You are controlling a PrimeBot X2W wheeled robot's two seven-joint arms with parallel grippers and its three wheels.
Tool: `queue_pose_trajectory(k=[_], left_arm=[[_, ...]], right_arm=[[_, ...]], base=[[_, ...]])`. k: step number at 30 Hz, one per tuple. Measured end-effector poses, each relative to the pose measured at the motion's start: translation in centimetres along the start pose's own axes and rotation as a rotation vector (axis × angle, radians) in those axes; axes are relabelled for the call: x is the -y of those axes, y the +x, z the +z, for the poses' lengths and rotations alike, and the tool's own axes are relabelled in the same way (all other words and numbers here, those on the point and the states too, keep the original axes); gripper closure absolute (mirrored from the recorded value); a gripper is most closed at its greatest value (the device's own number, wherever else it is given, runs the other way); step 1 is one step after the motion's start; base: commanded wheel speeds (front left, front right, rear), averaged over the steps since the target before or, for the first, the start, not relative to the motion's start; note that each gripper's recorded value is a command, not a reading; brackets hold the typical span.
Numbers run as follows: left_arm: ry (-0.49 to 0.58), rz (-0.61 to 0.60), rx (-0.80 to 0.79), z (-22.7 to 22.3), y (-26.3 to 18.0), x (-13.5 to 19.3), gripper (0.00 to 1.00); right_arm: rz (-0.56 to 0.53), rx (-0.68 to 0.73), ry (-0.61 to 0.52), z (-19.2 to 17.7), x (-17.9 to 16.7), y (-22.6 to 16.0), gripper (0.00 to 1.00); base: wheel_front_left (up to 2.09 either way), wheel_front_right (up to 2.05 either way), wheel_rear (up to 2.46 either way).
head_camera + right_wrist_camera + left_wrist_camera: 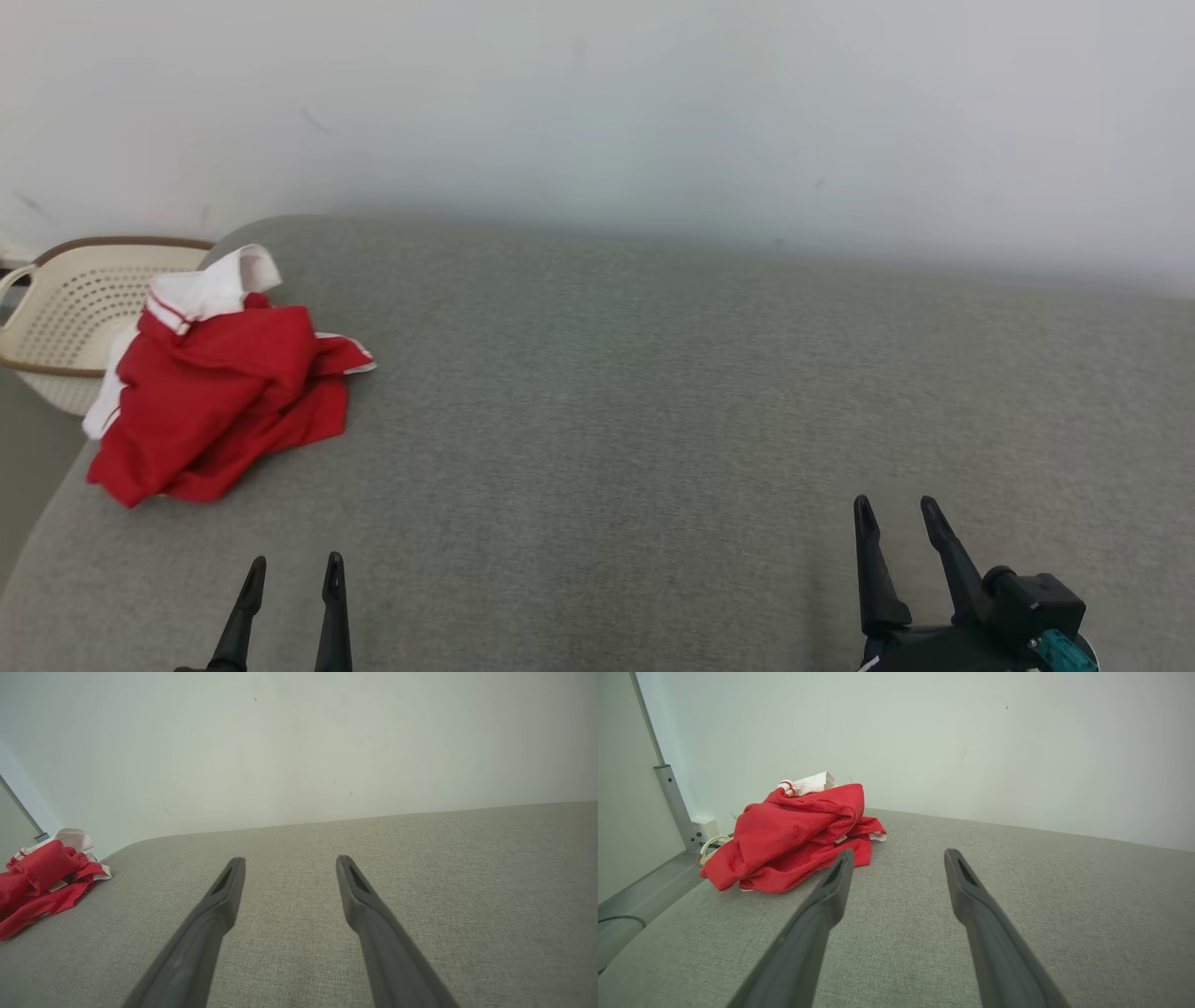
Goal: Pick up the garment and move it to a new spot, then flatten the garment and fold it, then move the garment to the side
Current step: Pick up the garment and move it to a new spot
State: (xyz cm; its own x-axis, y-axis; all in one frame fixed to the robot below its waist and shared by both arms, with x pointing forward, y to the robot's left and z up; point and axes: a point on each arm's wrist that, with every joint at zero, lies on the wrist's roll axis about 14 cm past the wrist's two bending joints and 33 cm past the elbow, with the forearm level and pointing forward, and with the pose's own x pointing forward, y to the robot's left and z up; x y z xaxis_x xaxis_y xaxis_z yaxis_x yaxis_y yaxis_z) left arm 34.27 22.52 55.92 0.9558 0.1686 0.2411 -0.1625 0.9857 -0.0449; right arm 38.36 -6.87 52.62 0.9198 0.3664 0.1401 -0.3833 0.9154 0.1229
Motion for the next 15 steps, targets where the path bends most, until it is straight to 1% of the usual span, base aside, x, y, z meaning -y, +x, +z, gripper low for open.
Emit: queue_pose_trajectory(k=[15], left_arm=[[0.051, 0.192, 0.014, 1.3, -3.7, -6.6, 0.00]], right_arm=[[0.178, -0.024, 0.036, -1.1, -5.7, 2.7, 0.00]], base=[[0.00, 0.00, 0.00]])
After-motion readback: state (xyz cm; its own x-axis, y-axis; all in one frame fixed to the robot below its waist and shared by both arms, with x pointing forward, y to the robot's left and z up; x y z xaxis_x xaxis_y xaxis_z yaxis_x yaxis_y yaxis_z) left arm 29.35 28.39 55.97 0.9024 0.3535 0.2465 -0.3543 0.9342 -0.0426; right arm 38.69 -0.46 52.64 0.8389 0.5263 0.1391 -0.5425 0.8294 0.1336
